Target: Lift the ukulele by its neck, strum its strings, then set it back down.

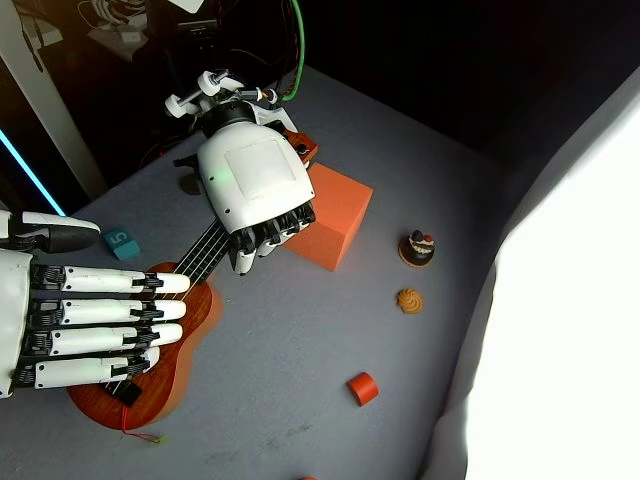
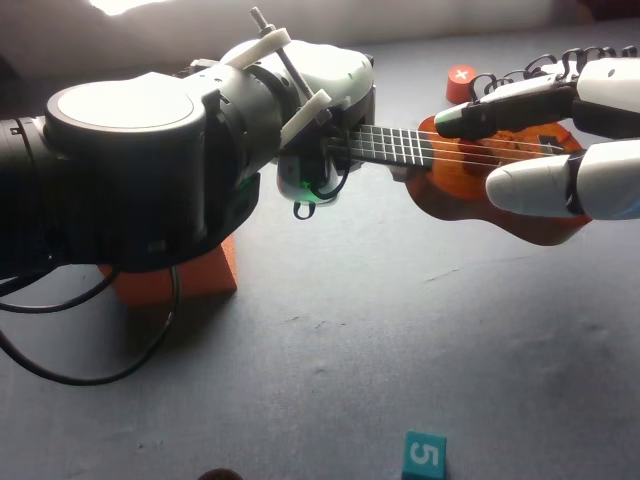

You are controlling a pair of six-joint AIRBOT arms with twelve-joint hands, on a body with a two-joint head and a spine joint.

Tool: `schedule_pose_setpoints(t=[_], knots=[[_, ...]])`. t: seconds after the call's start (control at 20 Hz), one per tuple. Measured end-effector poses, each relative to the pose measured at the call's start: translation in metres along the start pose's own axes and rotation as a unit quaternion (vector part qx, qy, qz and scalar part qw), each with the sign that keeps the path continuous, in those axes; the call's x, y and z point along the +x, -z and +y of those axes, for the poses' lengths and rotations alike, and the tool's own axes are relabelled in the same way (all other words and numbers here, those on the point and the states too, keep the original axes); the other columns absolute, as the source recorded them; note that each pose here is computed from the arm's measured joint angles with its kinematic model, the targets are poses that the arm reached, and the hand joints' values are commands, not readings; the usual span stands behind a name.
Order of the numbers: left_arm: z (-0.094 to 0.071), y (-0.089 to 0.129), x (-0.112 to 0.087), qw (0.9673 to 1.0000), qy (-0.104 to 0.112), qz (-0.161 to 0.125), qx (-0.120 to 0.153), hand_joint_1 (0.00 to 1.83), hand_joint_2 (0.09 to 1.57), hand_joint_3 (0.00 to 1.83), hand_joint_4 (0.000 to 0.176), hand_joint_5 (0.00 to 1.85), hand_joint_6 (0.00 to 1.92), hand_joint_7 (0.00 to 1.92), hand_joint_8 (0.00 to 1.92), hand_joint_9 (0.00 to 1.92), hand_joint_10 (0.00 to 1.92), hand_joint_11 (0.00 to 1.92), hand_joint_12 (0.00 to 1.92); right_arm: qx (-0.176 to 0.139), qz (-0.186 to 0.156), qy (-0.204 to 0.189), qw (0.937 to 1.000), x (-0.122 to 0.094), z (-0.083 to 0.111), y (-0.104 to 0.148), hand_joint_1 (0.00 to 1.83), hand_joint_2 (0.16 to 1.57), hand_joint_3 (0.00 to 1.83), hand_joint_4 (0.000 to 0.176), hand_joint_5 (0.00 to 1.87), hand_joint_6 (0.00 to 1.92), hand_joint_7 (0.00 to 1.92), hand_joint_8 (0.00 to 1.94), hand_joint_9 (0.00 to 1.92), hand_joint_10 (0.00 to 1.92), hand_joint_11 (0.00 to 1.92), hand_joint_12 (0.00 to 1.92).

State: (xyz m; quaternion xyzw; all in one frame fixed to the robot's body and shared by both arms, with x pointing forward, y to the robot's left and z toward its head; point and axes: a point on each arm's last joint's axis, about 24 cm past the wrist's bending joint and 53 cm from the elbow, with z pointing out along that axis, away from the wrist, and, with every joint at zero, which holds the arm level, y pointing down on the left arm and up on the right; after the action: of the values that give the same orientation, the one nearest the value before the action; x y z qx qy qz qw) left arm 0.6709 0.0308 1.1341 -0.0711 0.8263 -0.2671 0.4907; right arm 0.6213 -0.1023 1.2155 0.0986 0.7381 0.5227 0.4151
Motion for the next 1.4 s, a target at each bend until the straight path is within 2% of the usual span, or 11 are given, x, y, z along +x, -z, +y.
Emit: schedule_pose_setpoints(t=[0.25,0.5,0.8,1.15,1.4], knots=[[0.000,0.000,0.000,1.0000,-0.002,0.000,0.000,1.47,1.28,0.01,0.144,1.36,1.92,1.50,1.92,1.59,1.92,1.61,1.92,-0.008,0.020,0.010,0.9997,0.020,0.011,0.004,0.30,1.31,0.00,0.000,0.35,0.04,0.39,0.00,0.28,0.20,0.00,1.12],[0.000,0.000,0.000,1.0000,-0.005,0.000,0.000,1.48,1.27,0.01,0.153,1.35,1.92,1.51,1.92,1.59,1.92,1.62,1.92,0.009,0.025,-0.013,0.9996,0.024,0.006,0.006,0.33,1.31,0.00,0.000,0.36,0.04,0.40,0.00,0.28,0.20,0.00,1.16],[0.000,0.000,-0.001,1.0000,-0.005,-0.001,0.000,1.46,1.27,0.01,0.158,1.35,1.92,1.51,1.92,1.60,1.92,1.62,1.92,0.008,0.021,-0.012,0.9997,0.020,0.006,0.007,0.29,1.31,0.00,0.000,0.36,0.04,0.40,0.00,0.29,0.19,0.00,1.13],[-0.001,0.000,-0.002,1.0000,-0.005,-0.002,0.001,1.47,1.28,0.01,0.166,1.36,1.92,1.52,1.92,1.60,1.92,1.62,1.92,0.020,0.000,-0.007,0.9998,-0.003,-0.009,0.007,0.33,1.30,0.00,0.000,0.37,0.04,0.40,0.01,0.30,0.19,0.00,1.15],[-0.001,0.000,-0.002,1.0000,-0.005,-0.002,0.001,1.44,1.28,0.01,0.167,1.35,1.92,1.52,1.92,1.60,1.92,1.62,1.92,0.018,-0.001,-0.011,0.9998,-0.004,-0.008,0.007,0.29,1.32,0.00,0.000,0.34,0.03,0.38,0.00,0.29,0.19,0.00,1.10]])
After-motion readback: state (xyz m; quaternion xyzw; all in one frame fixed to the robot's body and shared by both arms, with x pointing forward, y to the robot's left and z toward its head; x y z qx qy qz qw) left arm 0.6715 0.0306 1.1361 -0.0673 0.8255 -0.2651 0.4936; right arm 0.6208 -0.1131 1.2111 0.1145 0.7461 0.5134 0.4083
